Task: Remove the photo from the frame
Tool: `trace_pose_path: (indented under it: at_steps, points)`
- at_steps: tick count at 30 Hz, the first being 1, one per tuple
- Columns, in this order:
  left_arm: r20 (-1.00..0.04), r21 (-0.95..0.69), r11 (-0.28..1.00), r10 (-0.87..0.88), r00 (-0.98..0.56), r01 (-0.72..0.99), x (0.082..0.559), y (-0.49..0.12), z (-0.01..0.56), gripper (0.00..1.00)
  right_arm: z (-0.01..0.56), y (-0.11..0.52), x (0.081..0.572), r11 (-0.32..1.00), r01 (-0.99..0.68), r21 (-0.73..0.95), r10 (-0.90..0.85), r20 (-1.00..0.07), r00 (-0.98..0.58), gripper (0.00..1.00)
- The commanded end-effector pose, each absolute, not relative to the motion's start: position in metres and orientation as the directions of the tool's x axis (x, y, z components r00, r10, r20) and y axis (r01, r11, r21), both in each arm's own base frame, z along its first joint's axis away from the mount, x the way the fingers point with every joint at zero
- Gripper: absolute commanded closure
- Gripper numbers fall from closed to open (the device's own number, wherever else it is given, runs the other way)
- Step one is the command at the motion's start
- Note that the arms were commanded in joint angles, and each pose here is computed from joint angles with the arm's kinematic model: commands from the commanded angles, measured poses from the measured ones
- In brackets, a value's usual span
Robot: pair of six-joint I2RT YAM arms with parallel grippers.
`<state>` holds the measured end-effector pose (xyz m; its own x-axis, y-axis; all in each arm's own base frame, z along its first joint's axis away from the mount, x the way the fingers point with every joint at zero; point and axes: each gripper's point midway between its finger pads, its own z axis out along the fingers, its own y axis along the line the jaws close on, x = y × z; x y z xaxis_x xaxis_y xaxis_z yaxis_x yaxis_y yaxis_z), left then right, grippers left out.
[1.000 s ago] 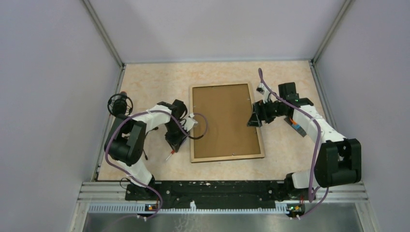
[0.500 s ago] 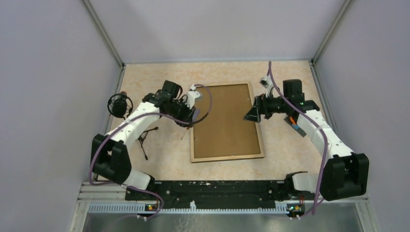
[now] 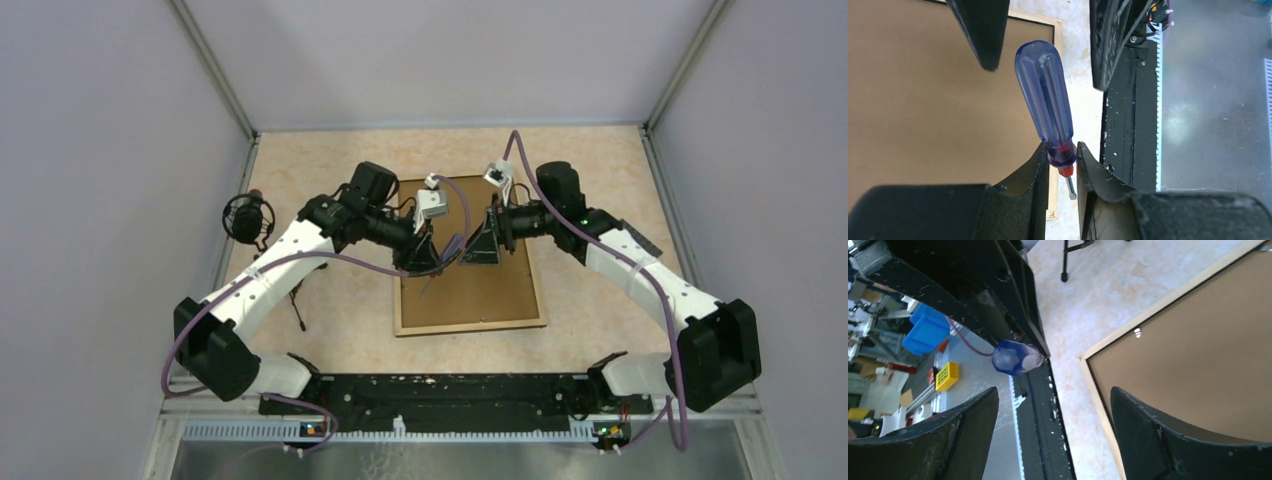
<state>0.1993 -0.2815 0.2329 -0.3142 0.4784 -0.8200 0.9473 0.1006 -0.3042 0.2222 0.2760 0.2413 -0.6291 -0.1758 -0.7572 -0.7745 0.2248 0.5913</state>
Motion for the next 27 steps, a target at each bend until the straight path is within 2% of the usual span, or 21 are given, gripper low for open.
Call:
trace_pose_path:
  at_steps: [1, 10, 14, 15, 16, 18, 19, 21, 22, 27]
  points:
    - [-0.845, -0.308, -0.006, 0.460, -0.271, 0.951, 0.185, -0.291, 0.242, 1.00, 0.257, 0.293, 0.206, 0.106, -0.802, 0.587, -0.186, -0.781, -0.596, 0.22]
    - [-0.828, -0.333, -0.020, 0.484, -0.282, 0.943, 0.183, -0.298, 0.233, 1.00, 0.257, 0.307, 0.193, 0.020, -0.772, 0.635, -0.217, -0.751, -0.623, 0.46]
    - [-0.829, -0.328, -0.020, 0.485, -0.278, 0.944, 0.183, -0.297, 0.234, 1.00, 0.254, 0.309, 0.193, 0.017, -0.765, 0.644, -0.227, -0.742, -0.630, 0.72]
    - [-0.828, -0.326, -0.015, 0.486, -0.278, 0.945, 0.184, -0.297, 0.234, 1.00, 0.254, 0.310, 0.194, 0.022, -0.767, 0.641, -0.226, -0.744, -0.629, 0.83]
    - [-0.826, -0.326, 0.001, 0.485, -0.285, 0.945, 0.185, -0.296, 0.234, 0.91, 0.254, 0.310, 0.196, 0.031, -0.768, 0.640, -0.226, -0.744, -0.629, 0.91]
    - [-0.817, -0.324, 0.079, 0.478, -0.321, 0.943, 0.198, -0.294, 0.234, 0.49, 0.254, 0.308, 0.198, 0.054, -0.770, 0.636, -0.230, -0.742, -0.629, 1.00]
    - [-0.814, -0.325, 0.111, 0.473, -0.338, 0.939, 0.204, -0.291, 0.236, 0.30, 0.254, 0.307, 0.201, 0.068, -0.774, 0.630, -0.233, -0.744, -0.626, 1.00]
    - [-0.815, -0.310, 0.178, 0.456, -0.357, 0.934, 0.220, -0.281, 0.246, 0.05, 0.255, 0.304, 0.207, 0.099, -0.781, 0.616, -0.236, -0.748, -0.620, 1.00]
    - [-0.815, -0.303, 0.215, 0.447, -0.369, 0.929, 0.228, -0.274, 0.251, 0.02, 0.256, 0.302, 0.212, 0.116, -0.785, 0.609, -0.232, -0.752, -0.617, 1.00]
    - [-0.852, -0.190, 0.368, 0.399, -0.339, 0.910, 0.244, -0.242, 0.276, 0.01, 0.271, 0.290, 0.243, 0.176, -0.770, 0.613, -0.156, -0.755, -0.637, 1.00]
